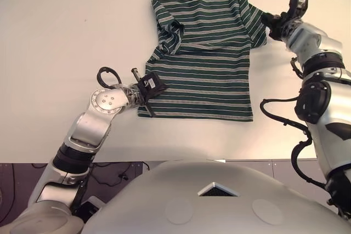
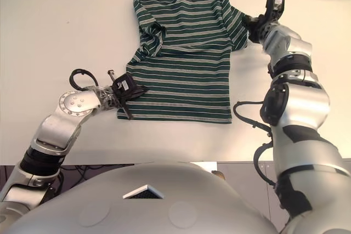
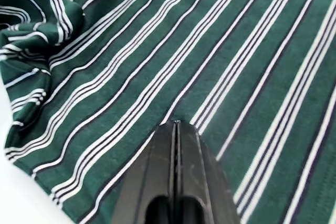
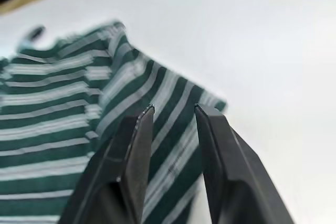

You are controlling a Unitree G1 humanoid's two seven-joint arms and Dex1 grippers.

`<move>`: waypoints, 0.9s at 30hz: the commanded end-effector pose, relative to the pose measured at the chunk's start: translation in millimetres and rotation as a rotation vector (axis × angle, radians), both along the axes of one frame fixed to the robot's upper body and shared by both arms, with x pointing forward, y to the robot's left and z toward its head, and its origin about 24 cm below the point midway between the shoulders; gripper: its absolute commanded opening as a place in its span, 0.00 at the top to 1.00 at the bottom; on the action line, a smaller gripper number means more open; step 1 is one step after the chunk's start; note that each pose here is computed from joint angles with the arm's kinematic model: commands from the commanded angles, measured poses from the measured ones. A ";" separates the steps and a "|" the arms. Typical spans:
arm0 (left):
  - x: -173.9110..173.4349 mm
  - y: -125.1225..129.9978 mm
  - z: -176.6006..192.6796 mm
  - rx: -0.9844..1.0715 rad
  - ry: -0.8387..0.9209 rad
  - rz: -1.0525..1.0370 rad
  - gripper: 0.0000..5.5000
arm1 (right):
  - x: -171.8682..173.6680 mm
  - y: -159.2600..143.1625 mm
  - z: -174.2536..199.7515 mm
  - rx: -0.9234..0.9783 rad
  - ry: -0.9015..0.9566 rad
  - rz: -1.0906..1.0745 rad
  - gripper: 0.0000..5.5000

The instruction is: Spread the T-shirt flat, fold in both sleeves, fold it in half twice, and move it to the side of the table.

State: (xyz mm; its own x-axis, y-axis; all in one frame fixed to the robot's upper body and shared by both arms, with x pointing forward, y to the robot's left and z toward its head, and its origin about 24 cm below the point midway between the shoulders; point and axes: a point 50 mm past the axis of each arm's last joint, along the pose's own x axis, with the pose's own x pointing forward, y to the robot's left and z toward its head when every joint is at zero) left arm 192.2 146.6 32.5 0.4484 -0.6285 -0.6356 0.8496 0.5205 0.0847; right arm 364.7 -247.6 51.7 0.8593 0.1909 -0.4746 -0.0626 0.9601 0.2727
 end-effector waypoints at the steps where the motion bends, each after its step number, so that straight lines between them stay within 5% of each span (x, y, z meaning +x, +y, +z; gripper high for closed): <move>1: -35.0 0.7 -30.4 0.057 0.232 0.014 1.00 | 1.9 -8.4 8.5 -0.093 -0.007 0.033 0.74; 12: -29.5 10.3 -22.9 0.099 0.218 0.002 1.00 | -17.2 4.6 -34.2 -0.152 0.129 0.058 0.74; 21: -26.9 14.1 -26.2 0.114 0.221 0.007 1.00 | -21.9 8.3 -43.2 -0.126 0.153 0.045 0.99; 27: -26.8 14.9 -27.9 0.115 0.223 0.013 1.00 | -10.3 11.2 -27.3 -0.117 0.037 0.048 0.99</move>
